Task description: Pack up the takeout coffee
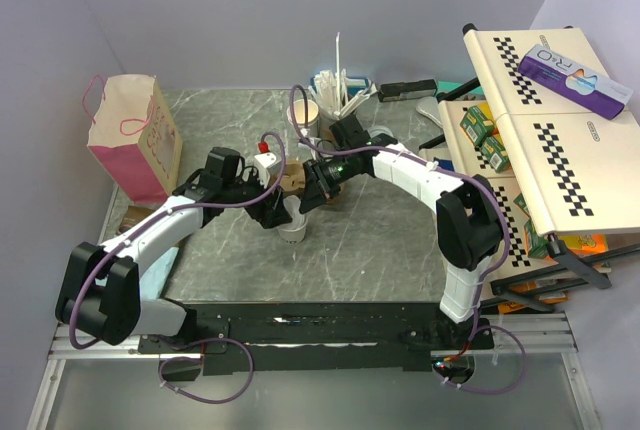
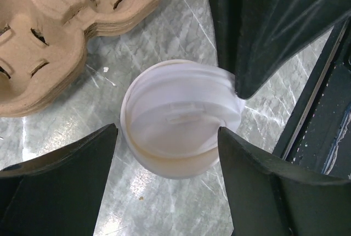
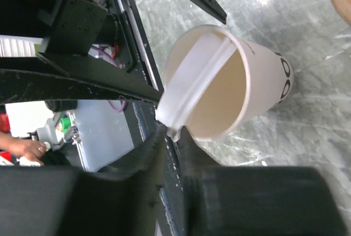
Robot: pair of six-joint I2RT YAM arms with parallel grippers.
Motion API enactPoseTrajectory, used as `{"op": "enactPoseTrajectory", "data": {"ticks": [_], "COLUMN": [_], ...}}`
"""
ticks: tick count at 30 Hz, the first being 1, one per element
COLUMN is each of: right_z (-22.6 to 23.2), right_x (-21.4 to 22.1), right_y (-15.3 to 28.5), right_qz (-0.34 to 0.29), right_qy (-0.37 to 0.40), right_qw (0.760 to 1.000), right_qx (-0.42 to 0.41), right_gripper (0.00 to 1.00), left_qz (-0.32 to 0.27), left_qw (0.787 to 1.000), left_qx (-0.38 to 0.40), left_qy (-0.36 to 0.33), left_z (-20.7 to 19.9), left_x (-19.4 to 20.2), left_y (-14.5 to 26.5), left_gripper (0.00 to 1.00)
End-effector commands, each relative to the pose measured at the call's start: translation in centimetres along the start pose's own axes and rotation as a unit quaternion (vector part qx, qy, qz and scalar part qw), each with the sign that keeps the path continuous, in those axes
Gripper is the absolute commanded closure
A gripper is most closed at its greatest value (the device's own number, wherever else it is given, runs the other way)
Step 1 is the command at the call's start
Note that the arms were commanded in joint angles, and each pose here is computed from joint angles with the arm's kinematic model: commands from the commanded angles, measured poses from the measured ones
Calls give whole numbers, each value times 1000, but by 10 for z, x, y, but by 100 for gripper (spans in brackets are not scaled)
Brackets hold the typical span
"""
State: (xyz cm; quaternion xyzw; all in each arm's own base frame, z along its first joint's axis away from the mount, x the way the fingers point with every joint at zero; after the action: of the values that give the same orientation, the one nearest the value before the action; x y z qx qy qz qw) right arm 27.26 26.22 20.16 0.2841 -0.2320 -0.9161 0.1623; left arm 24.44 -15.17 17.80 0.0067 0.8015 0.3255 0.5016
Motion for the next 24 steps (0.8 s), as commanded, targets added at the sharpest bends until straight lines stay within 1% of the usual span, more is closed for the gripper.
{"op": "enactPoseTrajectory", "data": {"ticks": [1, 2, 4, 7, 12, 19, 21, 22, 23, 24], "right_z": [13, 14, 15, 19, 30, 34, 33, 30, 27, 27], "right_x": [-11, -12, -12, -15, -20, -19, -17, -20, -17, -16], "right_y": [8, 9, 11, 17, 26, 28, 30, 32, 30, 31], "right_qz": [-18, -20, -22, -32, -41, -37, -30, -36, -33, -25], "right_qy": [20, 23, 22, 19, 25, 25, 8, 18, 12, -12], "right_qw": [999, 999, 998, 996, 990, 981, 976, 974, 972, 969], "right_qx": [-32, -42, -52, -78, -133, -188, -217, -224, -233, -245], "right_gripper": [83, 89, 94, 100, 100, 100, 100, 100, 100, 100], "left_qz": [-17, -16, -13, -12, -24, -24, -26, -28, -28, -29], "left_qw": [1000, 1000, 1000, 1000, 999, 999, 998, 998, 998, 998], "left_qx": [-3, 0, 2, 9, 20, 31, 35, 35, 36, 38], "left_qy": [-17, -17, -18, -20, -35, -35, -40, -41, -42, -43], "left_z": [-3, -4, -4, -7, -14, -17, -19, -19, -19, -20], "left_x": [-8, -8, -7, -7, -18, -20, -23, -24, -26, -27], "left_y": [4, 4, 5, 7, 16, 19, 21, 22, 23, 24], "left_gripper": [20, 20, 20, 21, 20, 20, 20, 20, 20, 20]}}
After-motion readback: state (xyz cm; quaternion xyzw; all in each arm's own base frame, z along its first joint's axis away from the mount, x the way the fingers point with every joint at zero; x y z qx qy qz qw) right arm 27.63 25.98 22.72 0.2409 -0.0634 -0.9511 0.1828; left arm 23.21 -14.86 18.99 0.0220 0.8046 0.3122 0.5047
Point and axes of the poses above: each gripper's point midway between its finger pads, its own y axis back along the fingers, its own z axis along the line the jaws close on, x = y × z, the point moved 9 cm from there along y, back along the fingers, and after that the axes turned 1 degree about -y, right-handed, at the moved point
